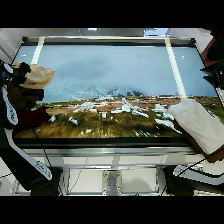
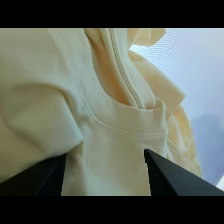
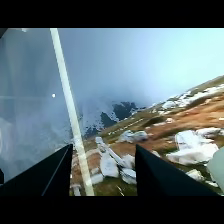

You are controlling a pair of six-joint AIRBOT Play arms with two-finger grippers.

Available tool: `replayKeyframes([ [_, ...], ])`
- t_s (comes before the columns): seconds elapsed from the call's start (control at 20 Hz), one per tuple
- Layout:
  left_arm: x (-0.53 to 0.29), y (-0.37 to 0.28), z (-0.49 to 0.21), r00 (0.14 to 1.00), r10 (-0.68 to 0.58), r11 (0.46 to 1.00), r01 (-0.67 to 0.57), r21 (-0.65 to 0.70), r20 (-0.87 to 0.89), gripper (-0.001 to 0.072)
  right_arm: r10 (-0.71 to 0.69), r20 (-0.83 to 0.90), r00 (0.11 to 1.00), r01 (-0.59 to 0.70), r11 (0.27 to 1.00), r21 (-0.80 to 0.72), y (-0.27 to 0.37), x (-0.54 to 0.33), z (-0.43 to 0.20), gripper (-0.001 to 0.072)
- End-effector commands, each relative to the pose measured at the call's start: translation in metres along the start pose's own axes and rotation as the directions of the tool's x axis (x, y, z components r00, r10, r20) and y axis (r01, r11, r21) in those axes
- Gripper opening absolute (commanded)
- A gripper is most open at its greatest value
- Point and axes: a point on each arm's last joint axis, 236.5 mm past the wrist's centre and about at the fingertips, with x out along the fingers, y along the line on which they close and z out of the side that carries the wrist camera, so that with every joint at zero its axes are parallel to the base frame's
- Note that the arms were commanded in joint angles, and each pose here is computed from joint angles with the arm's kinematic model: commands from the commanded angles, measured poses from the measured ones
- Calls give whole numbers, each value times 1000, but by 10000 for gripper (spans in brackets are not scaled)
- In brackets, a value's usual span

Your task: Fold the shirts.

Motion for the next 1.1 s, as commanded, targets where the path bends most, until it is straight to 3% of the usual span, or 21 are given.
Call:
replayKeyframes([
  [0.0, -3, 9, -7, 998, 38, 999, -37, 22, -48, 565, 26, 19, 999, -26, 1000, 16, 7, 0, 4, 449],
  [0.2, 7, 23, -26, 991, 81, 997, -80, 18, -110, 559, 27, 21, 999, -27, 1000, 16, 7, 0, 5, 449],
  [0.25, 11, 24, -30, 989, 81, 997, -80, 12, -122, 527, 28, 20, 999, -29, 999, 17, 7, 0, 5, 449],
  [0.45, 34, 26, -50, 984, 54, 998, -58, -21, -168, 10, 34, 21, 999, -34, 999, 18, 8, 0, 5, 449],
  [0.7, 25, -44, -54, 954, -233, 972, 225, -62, -190, 7, 36, 31, 999, -36, 999, 19, 9, 0, 7, 449],
  [0.85, -16, -116, -61, 845, -479, 876, 478, -66, -239, 5, 30, 31, 999, -31, 999, 18, 7, 0, 7, 449],
  [1.05, -76, -174, -130, 714, -529, 797, 604, 20, -459, 5, 37, -3, 999, -37, 999, 25, 9, 0, -1, 449],
])
